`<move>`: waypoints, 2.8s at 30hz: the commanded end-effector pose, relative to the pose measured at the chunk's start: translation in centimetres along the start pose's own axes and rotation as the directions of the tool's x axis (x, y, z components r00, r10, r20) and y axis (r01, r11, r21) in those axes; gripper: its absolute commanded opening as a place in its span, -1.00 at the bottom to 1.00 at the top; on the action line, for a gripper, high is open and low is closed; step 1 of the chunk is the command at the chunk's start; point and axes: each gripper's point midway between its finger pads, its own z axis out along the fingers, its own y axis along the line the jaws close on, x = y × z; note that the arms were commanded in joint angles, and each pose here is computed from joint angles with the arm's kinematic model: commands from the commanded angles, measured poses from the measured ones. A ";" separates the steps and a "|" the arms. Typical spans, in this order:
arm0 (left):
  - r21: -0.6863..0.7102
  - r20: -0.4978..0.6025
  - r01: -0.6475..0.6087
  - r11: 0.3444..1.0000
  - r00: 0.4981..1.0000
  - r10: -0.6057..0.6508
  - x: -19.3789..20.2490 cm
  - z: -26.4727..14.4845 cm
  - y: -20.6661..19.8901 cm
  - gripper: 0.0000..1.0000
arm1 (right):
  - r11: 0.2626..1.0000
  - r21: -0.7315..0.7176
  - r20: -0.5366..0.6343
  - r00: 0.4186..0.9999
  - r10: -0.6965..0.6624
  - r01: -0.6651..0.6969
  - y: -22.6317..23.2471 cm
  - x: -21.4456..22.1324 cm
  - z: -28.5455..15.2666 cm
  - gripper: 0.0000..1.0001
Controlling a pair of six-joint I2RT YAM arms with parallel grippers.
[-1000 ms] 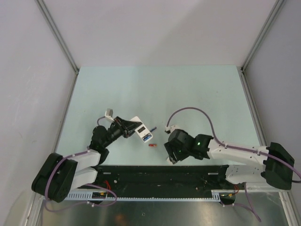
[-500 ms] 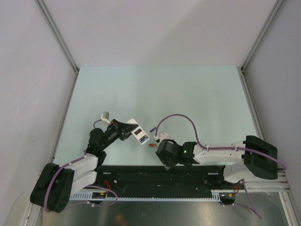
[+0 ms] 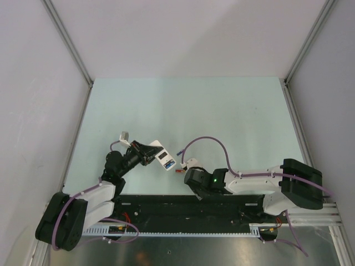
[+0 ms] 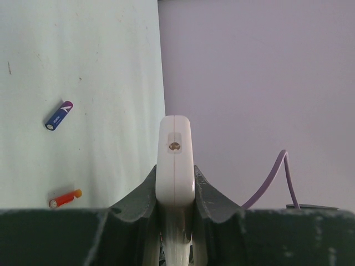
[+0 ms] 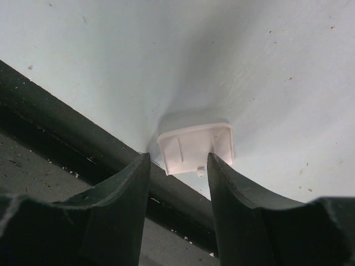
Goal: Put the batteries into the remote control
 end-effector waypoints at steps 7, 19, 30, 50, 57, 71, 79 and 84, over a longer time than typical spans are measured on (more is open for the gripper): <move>0.025 0.005 -0.037 0.999 0.999 0.036 -0.1 -0.3 -0.5 -1.00 | 0.999 0.027 0.004 1.000 0.027 -0.027 -0.6 -0.1 0.2 -0.37; 0.021 0.004 -0.037 0.999 0.999 0.037 -0.1 -0.2 -0.4 -1.00 | 0.994 -0.003 0.047 0.993 0.110 -0.110 -0.9 -1.7 -0.5 -1.00; 0.025 0.008 -0.038 0.999 0.999 0.038 -0.3 -0.1 -0.7 -1.00 | 0.958 -0.119 0.141 0.950 0.278 -0.262 -2.9 -5.9 -3.1 -0.92; 0.026 -0.001 -0.053 0.998 0.999 0.053 0.0 -0.4 -0.5 -1.00 | 0.997 0.056 -0.070 0.996 -0.053 0.057 -0.6 1.4 -2.2 0.15; 0.023 -0.005 -0.054 0.998 0.999 0.054 0.2 -0.5 -0.3 -1.00 | 0.987 0.138 -0.063 0.995 -0.076 0.084 -1.3 1.0 -1.5 0.08; 0.019 -0.006 -0.053 0.998 0.999 0.054 0.2 -0.4 -0.2 -0.99 | 0.986 0.152 -0.041 0.997 -0.070 0.076 -1.5 0.2 -2.1 -0.42; 0.024 -0.006 -0.054 0.998 0.998 0.054 0.2 -0.5 -0.4 -1.00 | 0.991 0.126 0.020 0.999 -0.046 0.043 -1.3 -1.8 -3.7 -0.82; 0.022 -0.007 -0.053 0.998 0.999 0.054 0.3 -0.5 -0.3 -0.99 | 0.992 0.115 0.014 0.999 -0.049 0.047 -1.5 -2.1 -4.2 -0.61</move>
